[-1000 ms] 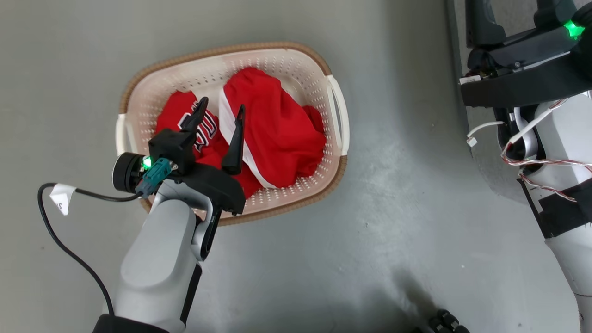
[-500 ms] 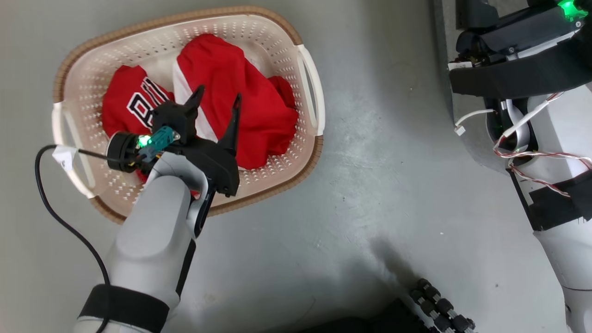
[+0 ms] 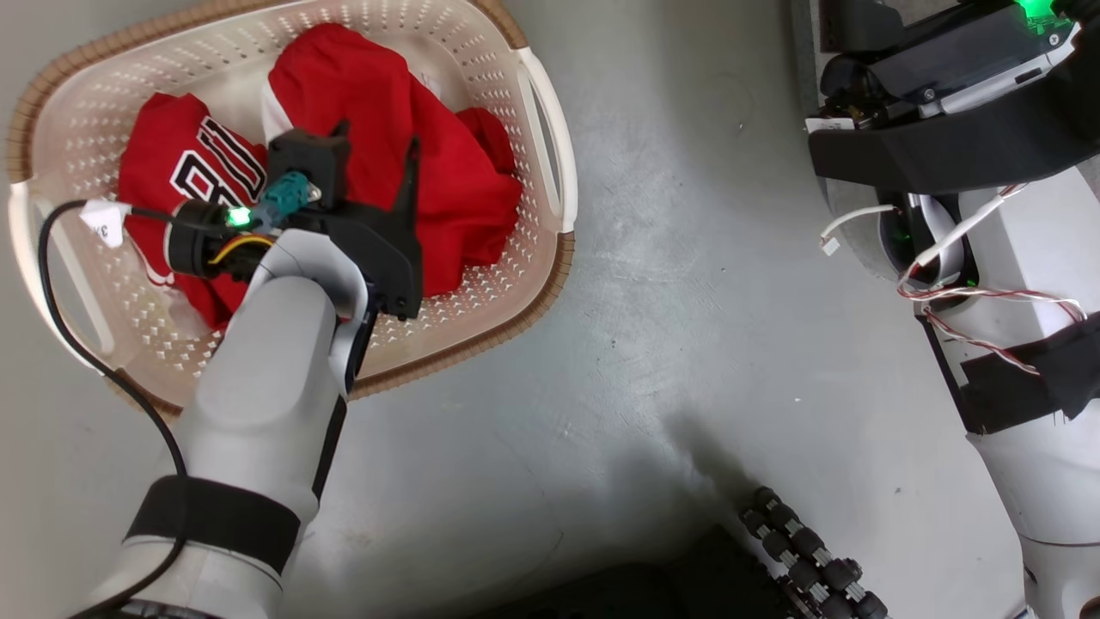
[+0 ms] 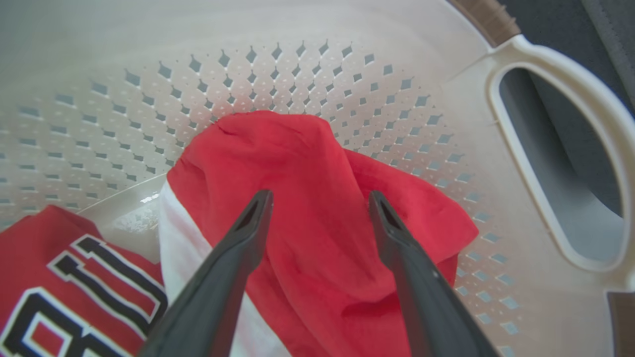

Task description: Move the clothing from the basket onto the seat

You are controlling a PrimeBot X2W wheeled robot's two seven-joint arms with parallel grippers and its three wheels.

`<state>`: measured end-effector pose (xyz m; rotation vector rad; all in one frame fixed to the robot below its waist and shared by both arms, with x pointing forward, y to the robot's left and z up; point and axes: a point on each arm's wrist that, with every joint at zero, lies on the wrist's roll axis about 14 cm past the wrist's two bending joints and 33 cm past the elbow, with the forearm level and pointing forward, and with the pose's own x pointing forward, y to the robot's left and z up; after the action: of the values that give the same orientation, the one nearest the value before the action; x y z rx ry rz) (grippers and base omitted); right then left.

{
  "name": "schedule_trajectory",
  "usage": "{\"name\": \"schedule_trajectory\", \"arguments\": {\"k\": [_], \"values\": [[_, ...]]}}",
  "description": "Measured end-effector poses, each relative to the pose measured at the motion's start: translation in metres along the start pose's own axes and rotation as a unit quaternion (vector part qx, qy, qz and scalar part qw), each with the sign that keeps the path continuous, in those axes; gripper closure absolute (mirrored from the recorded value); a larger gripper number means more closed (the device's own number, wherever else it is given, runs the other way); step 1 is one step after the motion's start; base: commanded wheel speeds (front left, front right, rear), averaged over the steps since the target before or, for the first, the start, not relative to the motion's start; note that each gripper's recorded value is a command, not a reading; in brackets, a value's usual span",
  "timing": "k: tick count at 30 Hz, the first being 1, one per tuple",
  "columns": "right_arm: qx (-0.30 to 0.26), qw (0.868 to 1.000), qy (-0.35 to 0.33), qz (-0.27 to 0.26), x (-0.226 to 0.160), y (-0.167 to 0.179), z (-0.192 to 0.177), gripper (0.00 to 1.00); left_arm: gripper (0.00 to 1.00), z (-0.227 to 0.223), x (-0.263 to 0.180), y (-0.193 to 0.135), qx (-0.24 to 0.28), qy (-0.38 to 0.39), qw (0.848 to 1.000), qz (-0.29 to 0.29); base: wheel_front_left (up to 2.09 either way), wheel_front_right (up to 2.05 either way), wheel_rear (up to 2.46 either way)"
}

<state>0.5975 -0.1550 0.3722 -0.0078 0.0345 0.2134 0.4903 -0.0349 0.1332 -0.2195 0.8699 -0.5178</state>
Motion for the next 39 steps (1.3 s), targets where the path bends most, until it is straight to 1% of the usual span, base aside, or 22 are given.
{"name": "schedule_trajectory", "arguments": {"k": [12,22,23,24,30,39], "values": [[0.006,1.000,0.002,0.008,0.000,0.005,-0.012,0.00,0.00,-0.022,0.018,0.027,0.007,0.045,0.998,0.042,0.00,0.00,0.00],[0.001,1.000,0.011,0.010,-0.002,0.003,-0.024,0.00,0.00,-0.033,0.030,0.027,0.001,0.059,0.997,0.041,0.00,0.00,0.00],[0.002,1.000,0.011,0.011,-0.002,0.003,-0.024,0.00,0.70,-0.034,0.030,0.026,0.001,0.062,0.997,0.041,0.00,0.00,0.00],[0.002,1.000,0.011,0.010,-0.002,0.002,-0.024,0.00,1.00,-0.034,0.030,0.026,0.002,0.062,0.997,0.041,0.00,0.00,0.00],[0.001,1.000,0.013,0.007,-0.002,0.000,-0.022,0.00,1.00,-0.030,0.024,0.027,0.008,0.056,0.998,0.041,0.00,0.00,0.00],[0.004,1.000,0.020,-0.001,-0.007,-0.005,-0.013,0.00,1.00,-0.009,0.003,0.022,0.009,0.020,0.999,0.036,0.00,0.00,0.00]]}}
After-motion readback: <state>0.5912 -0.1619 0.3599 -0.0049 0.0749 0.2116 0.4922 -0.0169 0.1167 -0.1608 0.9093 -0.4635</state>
